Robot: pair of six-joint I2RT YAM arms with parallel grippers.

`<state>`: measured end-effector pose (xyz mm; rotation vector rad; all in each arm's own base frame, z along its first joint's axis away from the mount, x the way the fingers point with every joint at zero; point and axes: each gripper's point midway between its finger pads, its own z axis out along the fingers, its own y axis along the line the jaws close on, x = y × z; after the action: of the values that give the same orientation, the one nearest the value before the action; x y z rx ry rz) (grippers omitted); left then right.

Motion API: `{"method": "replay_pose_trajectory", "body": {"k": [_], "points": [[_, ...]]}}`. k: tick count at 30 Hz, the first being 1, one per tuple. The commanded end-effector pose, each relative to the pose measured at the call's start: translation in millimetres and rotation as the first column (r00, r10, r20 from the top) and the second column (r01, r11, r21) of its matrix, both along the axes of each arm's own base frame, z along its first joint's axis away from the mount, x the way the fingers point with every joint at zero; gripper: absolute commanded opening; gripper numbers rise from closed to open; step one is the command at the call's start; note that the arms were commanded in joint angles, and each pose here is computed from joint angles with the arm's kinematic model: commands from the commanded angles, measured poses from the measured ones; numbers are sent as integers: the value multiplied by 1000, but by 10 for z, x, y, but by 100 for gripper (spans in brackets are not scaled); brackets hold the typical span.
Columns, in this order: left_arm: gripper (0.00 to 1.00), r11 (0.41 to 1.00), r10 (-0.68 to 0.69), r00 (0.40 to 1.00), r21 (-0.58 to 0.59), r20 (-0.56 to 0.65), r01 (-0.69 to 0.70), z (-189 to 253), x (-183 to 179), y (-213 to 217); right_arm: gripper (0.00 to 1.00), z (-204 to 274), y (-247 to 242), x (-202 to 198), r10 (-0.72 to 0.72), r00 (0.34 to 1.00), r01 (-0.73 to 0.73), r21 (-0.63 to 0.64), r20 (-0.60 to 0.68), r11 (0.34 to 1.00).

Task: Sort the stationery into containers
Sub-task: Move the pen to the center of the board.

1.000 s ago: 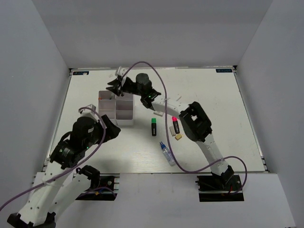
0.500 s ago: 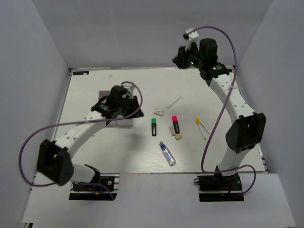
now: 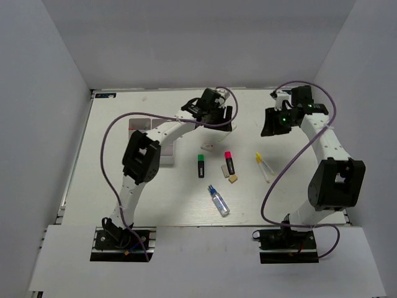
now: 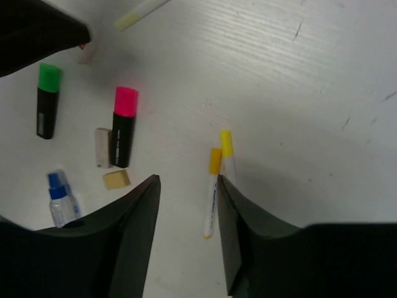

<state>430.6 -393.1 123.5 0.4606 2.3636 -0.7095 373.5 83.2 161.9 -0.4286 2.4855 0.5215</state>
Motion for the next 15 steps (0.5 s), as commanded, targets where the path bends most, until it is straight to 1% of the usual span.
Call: {"method": "replay_pose_trajectory", "body": {"k": [1,2,3,5,6,8,9,12,13,15], "points": [[74,997,20,999,71,50,-24,-43,174,-58,45,221,-14,-245,33,998,-35,34,45,999],[71,998,29,997,61,73,-33,-18,257,-101,45,286,-9,-281,38,997,-40,38,64,998],[69,997,40,996,65,83,-45,-58,311,-111,44,263,-107,-289,11,998,-13,44,56,999],[63,996,35,991,81,126,-46,-145,421,-211,44,224,-145,-353,1,999,-3,54,44,999],[63,995,15,990,91,141,-28,-167,379,-326,44,222,-174,-374,-6,999,3,60,44,998],[63,992,0,980,123,197,-25,-146,448,-410,44,193,-189,-409,-15,999,12,71,40,997],[63,987,0,978,159,206,-34,-282,454,-438,45,212,-181,-422,-11,999,7,85,47,996],[63,978,0,974,204,226,-48,-397,468,-434,45,181,-221,-468,-23,999,19,100,46,995],[62,975,-20,975,219,221,-30,-474,421,-478,45,148,-217,-500,-24,999,20,115,34,993],[60,969,-18,974,244,227,-39,-549,444,-442,47,133,-232,-517,-26,999,21,127,37,992]]}}
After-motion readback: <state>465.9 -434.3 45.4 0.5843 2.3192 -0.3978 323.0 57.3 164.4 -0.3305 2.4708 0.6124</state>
